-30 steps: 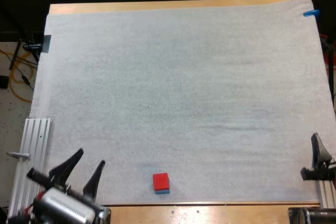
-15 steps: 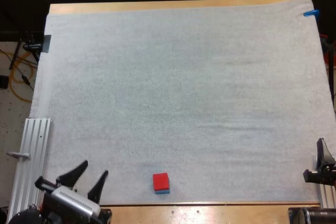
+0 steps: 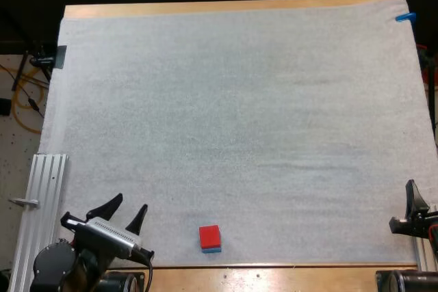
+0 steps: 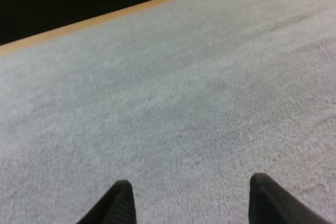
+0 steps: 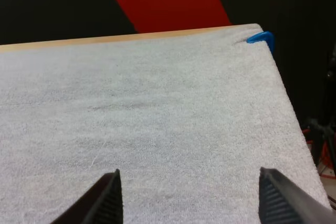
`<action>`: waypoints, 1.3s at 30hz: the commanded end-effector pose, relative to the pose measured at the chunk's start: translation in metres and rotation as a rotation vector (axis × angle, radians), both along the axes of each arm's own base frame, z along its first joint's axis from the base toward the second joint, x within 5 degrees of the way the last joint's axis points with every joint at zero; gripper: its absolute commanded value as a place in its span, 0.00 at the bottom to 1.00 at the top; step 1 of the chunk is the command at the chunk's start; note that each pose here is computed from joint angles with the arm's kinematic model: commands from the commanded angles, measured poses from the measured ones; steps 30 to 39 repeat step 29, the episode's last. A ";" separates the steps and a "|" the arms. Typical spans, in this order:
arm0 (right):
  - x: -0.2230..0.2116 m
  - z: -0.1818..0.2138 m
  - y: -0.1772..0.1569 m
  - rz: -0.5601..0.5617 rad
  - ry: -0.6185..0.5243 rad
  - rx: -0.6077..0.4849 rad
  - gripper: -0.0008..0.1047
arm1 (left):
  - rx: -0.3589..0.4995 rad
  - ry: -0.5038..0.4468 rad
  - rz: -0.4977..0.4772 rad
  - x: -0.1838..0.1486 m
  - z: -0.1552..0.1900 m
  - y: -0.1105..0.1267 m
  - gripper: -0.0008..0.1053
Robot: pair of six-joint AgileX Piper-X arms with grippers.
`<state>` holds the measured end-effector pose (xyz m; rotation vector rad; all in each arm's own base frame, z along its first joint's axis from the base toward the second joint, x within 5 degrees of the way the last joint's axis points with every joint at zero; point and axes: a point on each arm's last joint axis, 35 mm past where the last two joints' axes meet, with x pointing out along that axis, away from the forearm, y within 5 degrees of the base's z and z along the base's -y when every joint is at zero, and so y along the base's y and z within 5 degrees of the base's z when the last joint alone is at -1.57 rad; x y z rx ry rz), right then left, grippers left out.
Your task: Stack red cube on blue cube
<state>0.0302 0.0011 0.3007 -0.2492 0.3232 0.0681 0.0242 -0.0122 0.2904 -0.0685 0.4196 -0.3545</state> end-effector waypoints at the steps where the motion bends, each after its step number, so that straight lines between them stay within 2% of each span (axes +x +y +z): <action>1: 0.001 0.000 0.000 0.002 0.009 0.004 0.53 | 0.003 0.002 0.009 0.003 0.000 0.000 0.46; 12: 0.005 -0.012 0.000 0.002 0.058 0.006 0.53 | 0.003 0.000 0.009 0.003 0.001 0.000 0.46; 39: 0.005 -0.012 0.000 -0.001 0.058 0.014 0.53 | 0.003 0.000 0.009 0.003 0.001 0.000 0.46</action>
